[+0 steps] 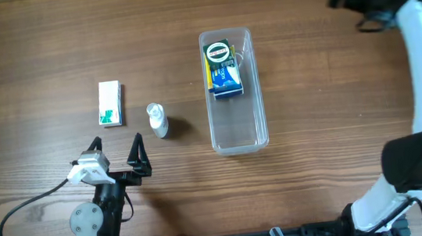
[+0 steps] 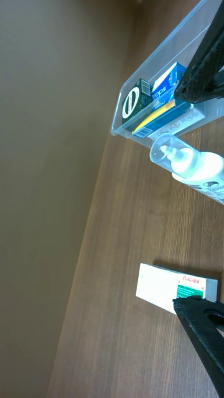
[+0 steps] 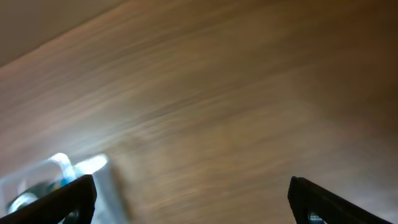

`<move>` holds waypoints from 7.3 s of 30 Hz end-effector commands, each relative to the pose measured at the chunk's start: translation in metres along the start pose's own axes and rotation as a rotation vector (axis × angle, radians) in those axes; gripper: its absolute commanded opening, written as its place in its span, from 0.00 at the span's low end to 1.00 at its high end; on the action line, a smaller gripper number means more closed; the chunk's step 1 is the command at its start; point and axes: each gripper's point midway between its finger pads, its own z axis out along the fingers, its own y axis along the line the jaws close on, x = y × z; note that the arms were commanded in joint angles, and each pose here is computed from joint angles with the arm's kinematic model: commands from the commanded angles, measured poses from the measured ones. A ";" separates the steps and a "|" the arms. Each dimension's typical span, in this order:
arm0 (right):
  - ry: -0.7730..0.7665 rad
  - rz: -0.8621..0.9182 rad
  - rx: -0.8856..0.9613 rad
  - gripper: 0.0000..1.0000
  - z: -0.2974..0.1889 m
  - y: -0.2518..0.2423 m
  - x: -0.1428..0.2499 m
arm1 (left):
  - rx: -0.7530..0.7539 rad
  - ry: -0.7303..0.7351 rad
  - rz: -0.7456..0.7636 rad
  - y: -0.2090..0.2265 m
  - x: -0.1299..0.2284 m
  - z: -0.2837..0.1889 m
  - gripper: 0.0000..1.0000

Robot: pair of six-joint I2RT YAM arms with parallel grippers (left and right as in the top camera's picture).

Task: Pack container

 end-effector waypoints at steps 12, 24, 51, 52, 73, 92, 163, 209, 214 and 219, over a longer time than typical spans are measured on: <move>0.076 0.249 0.160 1.00 0.052 -0.118 -0.010 | 0.003 0.000 0.023 0.000 0.001 0.000 1.00; 0.108 0.250 0.174 1.00 0.071 -0.122 -0.006 | 0.000 -0.003 0.024 0.001 0.001 0.000 1.00; 0.108 0.249 0.174 1.00 0.072 -0.122 -0.006 | -0.251 0.289 0.092 0.006 -0.140 0.004 1.00; 0.107 0.249 0.174 1.00 0.072 -0.122 -0.006 | -0.259 0.293 0.091 0.009 -0.140 0.009 1.00; 0.031 0.247 0.157 1.00 0.074 -0.120 -0.025 | -0.447 0.831 -0.119 0.116 -0.011 0.132 1.00; -0.003 0.246 0.149 1.00 0.074 -0.119 -0.033 | -0.181 1.036 0.171 0.100 0.083 0.170 1.00; -0.003 0.246 0.149 1.00 0.074 -0.119 -0.033 | -0.294 1.172 0.168 0.126 0.124 0.151 0.75; -0.003 0.246 0.149 1.00 0.074 -0.119 -0.033 | 0.215 0.560 0.005 -0.138 -0.104 0.110 0.45; -0.003 0.246 0.149 1.00 0.074 -0.119 -0.033 | 0.340 0.667 -0.125 -0.211 -0.071 0.098 0.44; -0.003 0.246 0.149 1.00 0.074 -0.119 -0.033 | 0.269 0.721 -0.140 -0.244 -0.030 0.099 0.45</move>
